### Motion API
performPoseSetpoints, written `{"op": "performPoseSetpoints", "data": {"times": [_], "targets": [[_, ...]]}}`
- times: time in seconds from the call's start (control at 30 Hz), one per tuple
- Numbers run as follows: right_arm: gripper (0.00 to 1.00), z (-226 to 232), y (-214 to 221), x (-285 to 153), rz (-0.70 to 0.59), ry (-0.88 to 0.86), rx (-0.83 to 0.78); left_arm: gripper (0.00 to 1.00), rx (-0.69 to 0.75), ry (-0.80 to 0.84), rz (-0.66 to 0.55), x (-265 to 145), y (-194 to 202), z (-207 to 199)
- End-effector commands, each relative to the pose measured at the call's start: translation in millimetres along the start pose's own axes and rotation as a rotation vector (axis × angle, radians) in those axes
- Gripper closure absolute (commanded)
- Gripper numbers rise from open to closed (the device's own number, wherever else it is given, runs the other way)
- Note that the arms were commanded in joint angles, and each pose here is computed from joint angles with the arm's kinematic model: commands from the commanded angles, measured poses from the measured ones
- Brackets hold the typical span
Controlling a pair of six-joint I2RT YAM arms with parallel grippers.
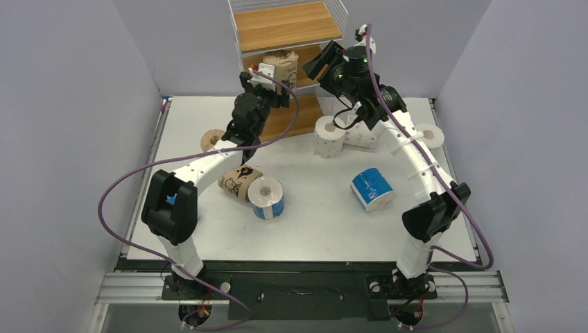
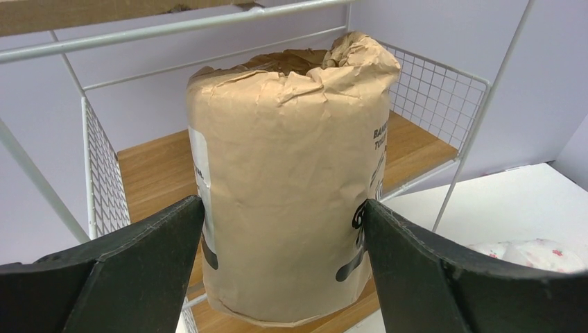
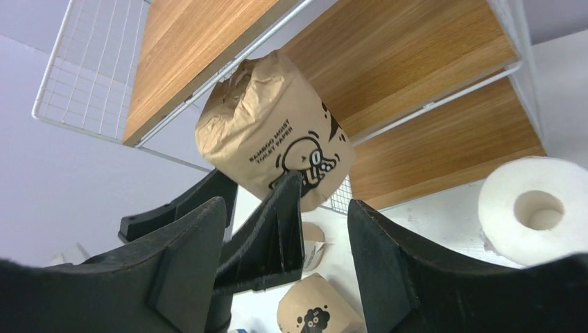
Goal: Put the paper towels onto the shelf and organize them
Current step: Place the paper towel on the shelf.
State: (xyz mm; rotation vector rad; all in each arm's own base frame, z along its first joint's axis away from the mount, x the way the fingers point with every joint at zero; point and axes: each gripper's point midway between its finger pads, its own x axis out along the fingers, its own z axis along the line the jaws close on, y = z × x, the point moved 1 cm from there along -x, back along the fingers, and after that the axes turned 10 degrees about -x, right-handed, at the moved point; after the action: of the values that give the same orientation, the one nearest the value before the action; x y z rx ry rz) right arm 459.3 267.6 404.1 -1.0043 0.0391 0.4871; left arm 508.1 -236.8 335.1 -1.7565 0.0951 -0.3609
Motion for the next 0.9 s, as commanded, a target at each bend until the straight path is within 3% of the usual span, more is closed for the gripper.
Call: {"op": "performPoseSetpoints", "data": {"times": [0.0, 0.4, 0.63, 0.87], "targets": [[0.39, 5, -33, -35, -0.105, -0.048, 0.009, 0.19, -0.007, -0.050, -0.021, 12, -6, 11], [0.38, -33, 0, -48, -0.128, -0.022, 0.015, 0.12, -0.036, -0.016, -0.009, -3, 2, 8], [0.41, -20, 32, -1, 0.002, -0.087, 0.050, 0.12, -0.033, -0.027, -0.002, -6, 6, 11], [0.53, -27, 64, 38, 0.097, -0.076, 0.169, 0.12, -0.027, -0.025, -0.001, -8, 4, 11]]}}
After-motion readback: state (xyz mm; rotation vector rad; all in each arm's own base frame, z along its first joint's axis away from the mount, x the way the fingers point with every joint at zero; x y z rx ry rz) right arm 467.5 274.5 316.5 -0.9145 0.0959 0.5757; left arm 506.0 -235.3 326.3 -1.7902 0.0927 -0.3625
